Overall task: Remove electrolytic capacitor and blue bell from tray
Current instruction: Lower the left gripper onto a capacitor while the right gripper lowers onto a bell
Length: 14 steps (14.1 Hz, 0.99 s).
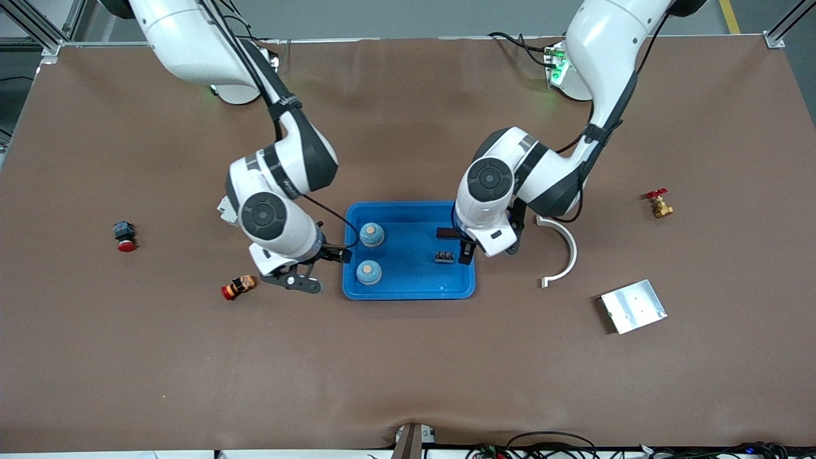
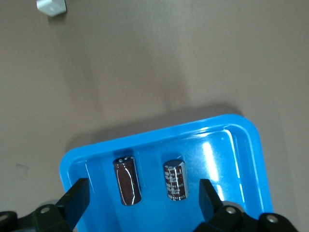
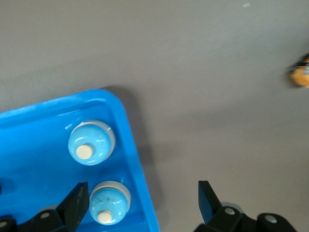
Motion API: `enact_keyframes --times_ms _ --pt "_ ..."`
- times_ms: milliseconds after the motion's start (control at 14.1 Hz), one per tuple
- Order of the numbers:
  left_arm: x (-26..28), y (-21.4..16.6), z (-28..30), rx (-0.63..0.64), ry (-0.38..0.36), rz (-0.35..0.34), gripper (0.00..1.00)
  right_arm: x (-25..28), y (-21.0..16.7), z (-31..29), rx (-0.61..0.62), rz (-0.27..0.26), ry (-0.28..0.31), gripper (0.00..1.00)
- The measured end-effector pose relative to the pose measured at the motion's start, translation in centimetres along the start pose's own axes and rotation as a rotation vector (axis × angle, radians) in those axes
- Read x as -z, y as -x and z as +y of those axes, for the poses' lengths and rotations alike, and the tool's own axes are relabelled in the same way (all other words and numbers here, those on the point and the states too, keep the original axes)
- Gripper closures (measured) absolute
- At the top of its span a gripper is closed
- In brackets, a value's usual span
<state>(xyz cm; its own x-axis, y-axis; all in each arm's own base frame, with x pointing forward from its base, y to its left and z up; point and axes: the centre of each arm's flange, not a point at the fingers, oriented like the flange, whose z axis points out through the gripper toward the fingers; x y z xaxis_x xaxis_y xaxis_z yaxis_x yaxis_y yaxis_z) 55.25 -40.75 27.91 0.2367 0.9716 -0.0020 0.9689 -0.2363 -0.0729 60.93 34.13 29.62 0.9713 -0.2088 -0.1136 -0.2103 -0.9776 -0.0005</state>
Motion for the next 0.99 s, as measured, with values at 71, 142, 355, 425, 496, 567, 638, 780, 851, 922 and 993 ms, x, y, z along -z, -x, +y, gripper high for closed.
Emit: enact_keyframes --times_ms 71,142,355,425,496,567,638,780,851,922,993 --pt "-0.9 0.4 -0.1 0.003 -0.010 0.005 0.00 -1.0 0.6 -0.9 0.014 -0.001 0.005 0.00" --pt "-1.9 0.8 -0.2 0.008 -0.018 0.016 0.00 -1.9 1.2 -1.6 0.027 -0.005 0.011 0.00" --pt "-3.5 1.7 0.3 0.036 -0.019 0.029 0.00 -3.7 3.1 -3.9 0.068 -0.003 0.017 0.00" --pt "-3.8 1.9 0.6 0.037 -0.020 0.027 0.00 -4.4 3.7 -4.3 0.075 -0.002 0.019 0.00" --pt "-4.2 2.0 0.8 0.037 -0.022 0.026 0.00 -5.2 4.2 -4.5 0.076 -0.002 0.022 0.00" --pt "-4.5 2.1 0.9 0.043 -0.019 0.022 0.00 -5.9 4.5 -4.4 0.076 -0.001 0.023 0.00" --pt "-4.7 2.3 1.1 0.053 -0.011 0.015 0.00 -6.5 4.6 -4.3 0.072 0.004 0.020 0.00" --pt "-5.0 2.4 1.6 0.063 0.009 0.000 0.00 -7.9 4.9 -4.0 0.045 0.021 0.005 0.00" --pt "-5.2 2.4 2.1 0.070 0.014 -0.003 0.00 -8.6 5.3 -4.1 0.035 0.024 -0.001 0.00" --pt "-5.4 2.1 2.6 0.077 0.019 -0.004 0.00 -9.0 5.7 -4.3 0.029 0.023 -0.007 0.00" --pt "-5.7 1.8 3.0 0.083 0.022 -0.001 0.00 -9.2 6.1 -4.6 0.029 0.020 -0.010 0.00"
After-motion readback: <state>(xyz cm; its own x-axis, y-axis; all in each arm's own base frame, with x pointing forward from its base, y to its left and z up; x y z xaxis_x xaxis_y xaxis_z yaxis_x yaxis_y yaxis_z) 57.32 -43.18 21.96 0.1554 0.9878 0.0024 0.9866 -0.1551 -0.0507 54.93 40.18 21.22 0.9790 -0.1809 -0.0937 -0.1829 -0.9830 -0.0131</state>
